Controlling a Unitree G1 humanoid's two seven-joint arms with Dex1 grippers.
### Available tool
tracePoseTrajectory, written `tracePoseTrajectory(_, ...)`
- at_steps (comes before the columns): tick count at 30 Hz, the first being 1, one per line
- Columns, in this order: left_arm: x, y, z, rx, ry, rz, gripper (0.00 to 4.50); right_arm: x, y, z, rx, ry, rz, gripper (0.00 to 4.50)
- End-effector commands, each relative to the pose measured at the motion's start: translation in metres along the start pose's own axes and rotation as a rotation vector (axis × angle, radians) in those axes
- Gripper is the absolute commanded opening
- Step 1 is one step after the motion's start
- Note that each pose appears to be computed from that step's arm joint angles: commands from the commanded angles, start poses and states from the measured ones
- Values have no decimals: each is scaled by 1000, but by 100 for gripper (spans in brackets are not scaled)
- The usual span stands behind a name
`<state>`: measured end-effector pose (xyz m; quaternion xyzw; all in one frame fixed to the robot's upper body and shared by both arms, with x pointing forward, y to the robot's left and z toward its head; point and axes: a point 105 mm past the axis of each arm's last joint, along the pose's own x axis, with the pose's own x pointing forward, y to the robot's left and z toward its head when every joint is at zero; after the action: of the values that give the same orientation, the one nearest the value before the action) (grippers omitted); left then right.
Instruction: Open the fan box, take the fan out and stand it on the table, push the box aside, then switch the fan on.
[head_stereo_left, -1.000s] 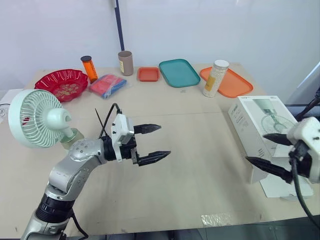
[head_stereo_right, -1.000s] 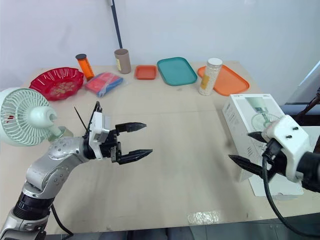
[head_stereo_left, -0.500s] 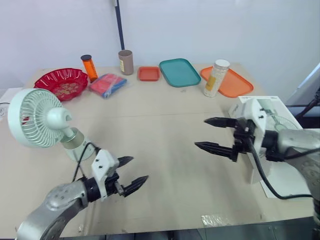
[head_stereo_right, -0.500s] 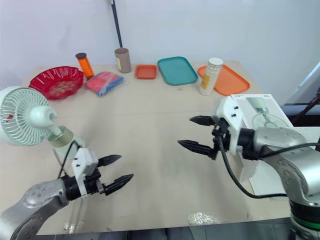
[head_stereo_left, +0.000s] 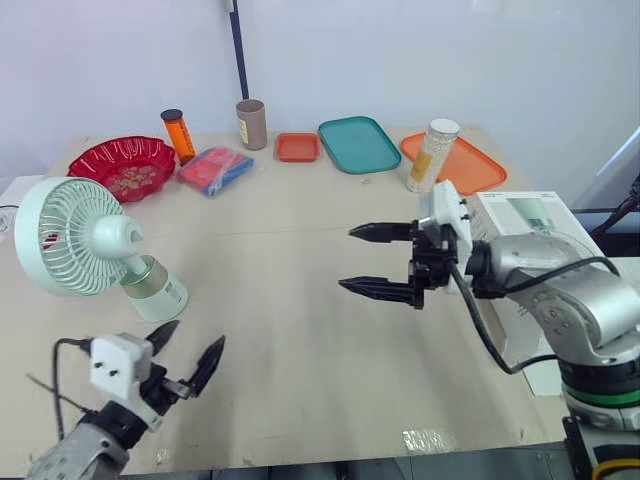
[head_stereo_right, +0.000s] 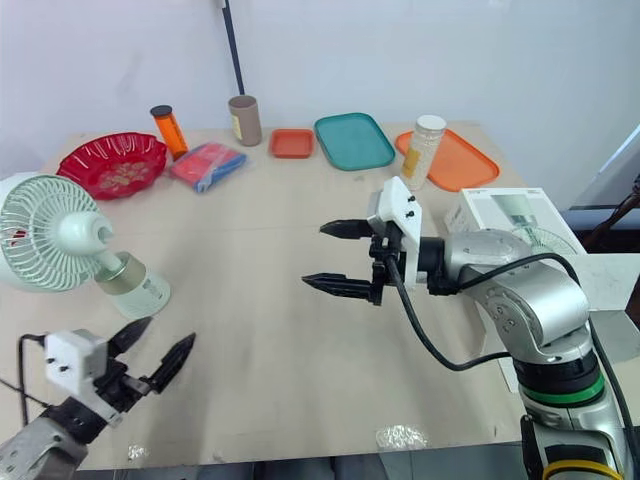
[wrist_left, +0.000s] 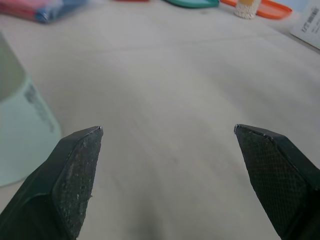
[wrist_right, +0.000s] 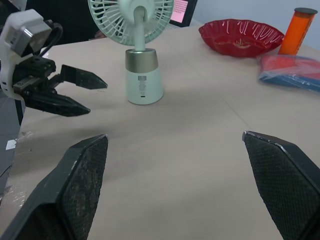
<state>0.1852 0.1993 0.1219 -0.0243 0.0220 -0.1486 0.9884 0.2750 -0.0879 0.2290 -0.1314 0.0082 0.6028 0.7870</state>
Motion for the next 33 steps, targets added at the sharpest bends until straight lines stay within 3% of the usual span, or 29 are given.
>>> tracePoseTrajectory(1,-24,17,26,79,-73,110,450,5,-1,10,-47,-27,13,438)
tracePoseTrajectory(9,-69,51,12,121,22,326,450,22,5,9,-43,-65,67,438)
tracePoseTrajectory(18,-85,99,53,160,-88,530,450,38,11,24,-42,-128,152,438)
tracePoseTrajectory(33,-37,97,76,127,-157,399,450,61,18,40,-49,-196,186,438)
